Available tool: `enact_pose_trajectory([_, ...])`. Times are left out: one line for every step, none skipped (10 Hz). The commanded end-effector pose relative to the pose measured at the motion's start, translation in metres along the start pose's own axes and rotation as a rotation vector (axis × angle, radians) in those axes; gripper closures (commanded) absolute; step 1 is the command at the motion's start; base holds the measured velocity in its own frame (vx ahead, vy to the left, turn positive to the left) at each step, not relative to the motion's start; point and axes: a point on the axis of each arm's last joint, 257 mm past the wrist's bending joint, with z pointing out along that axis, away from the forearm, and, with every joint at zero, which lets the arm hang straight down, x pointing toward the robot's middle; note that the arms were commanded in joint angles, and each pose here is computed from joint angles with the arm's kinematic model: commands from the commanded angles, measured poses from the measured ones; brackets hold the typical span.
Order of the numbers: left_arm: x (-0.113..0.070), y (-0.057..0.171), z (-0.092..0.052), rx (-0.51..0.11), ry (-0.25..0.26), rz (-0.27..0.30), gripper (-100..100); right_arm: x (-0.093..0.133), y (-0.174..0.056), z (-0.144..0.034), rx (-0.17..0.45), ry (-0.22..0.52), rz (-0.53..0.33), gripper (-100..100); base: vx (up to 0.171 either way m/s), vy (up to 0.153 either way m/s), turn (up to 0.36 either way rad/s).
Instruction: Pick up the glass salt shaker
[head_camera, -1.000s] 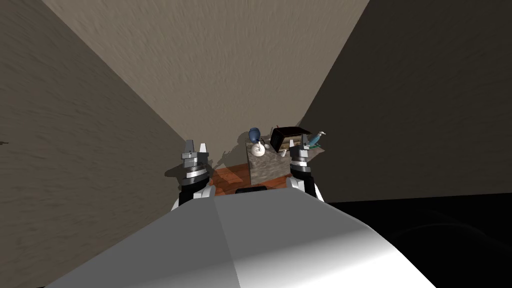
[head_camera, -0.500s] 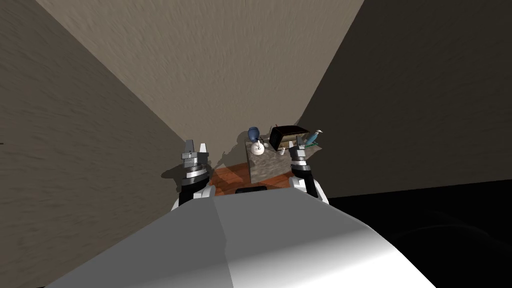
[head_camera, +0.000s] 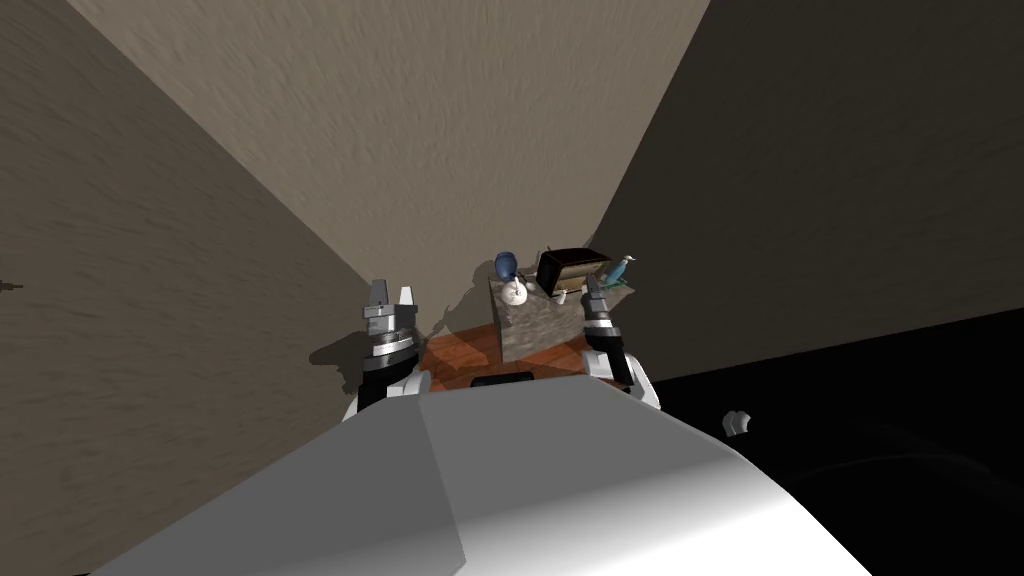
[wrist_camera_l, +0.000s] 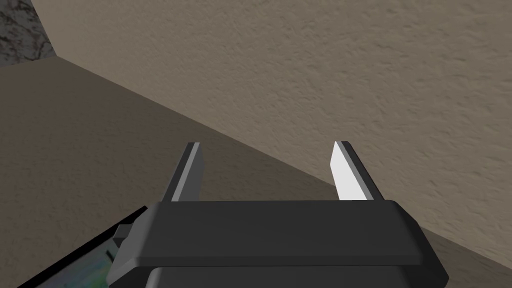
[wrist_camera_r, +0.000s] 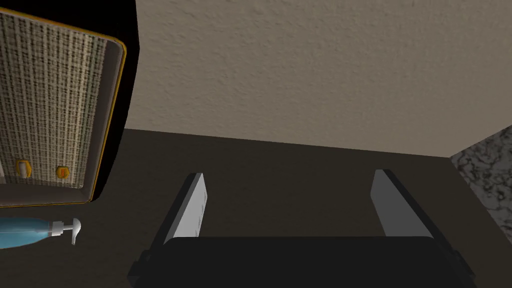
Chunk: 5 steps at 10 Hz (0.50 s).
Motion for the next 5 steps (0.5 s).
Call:
enact_pose_trajectory([0.000,0.000,0.000,0.000,0.000,0.000,0,-0.006,-0.017,0.002,0.033,-0.002,-0.068,-100,-0.045,0.054,-0.057])
enact_pose_trajectory([0.000,0.000,0.000,0.000,0.000,0.000,0,-0.009,-0.027,0.002,0.053,-0.003,-0.108,-100,-0.047,0.045,-0.058])
enact_pose_trajectory([0.000,0.000,0.000,0.000,0.000,0.000,0,-0.011,-0.037,0.002,0.074,-0.002,-0.149,-100,-0.045,0.039,-0.051])
enact_pose_trajectory([0.000,0.000,0.000,0.000,0.000,0.000,0,-0.014,-0.047,0.002,0.096,-0.001,-0.190,-100,-0.044,0.031,-0.047])
enact_pose_trajectory([0.000,0.000,0.000,0.000,0.000,0.000,0,-0.015,-0.058,0.001,0.119,0.002,-0.232,-100,-0.030,0.028,-0.042])
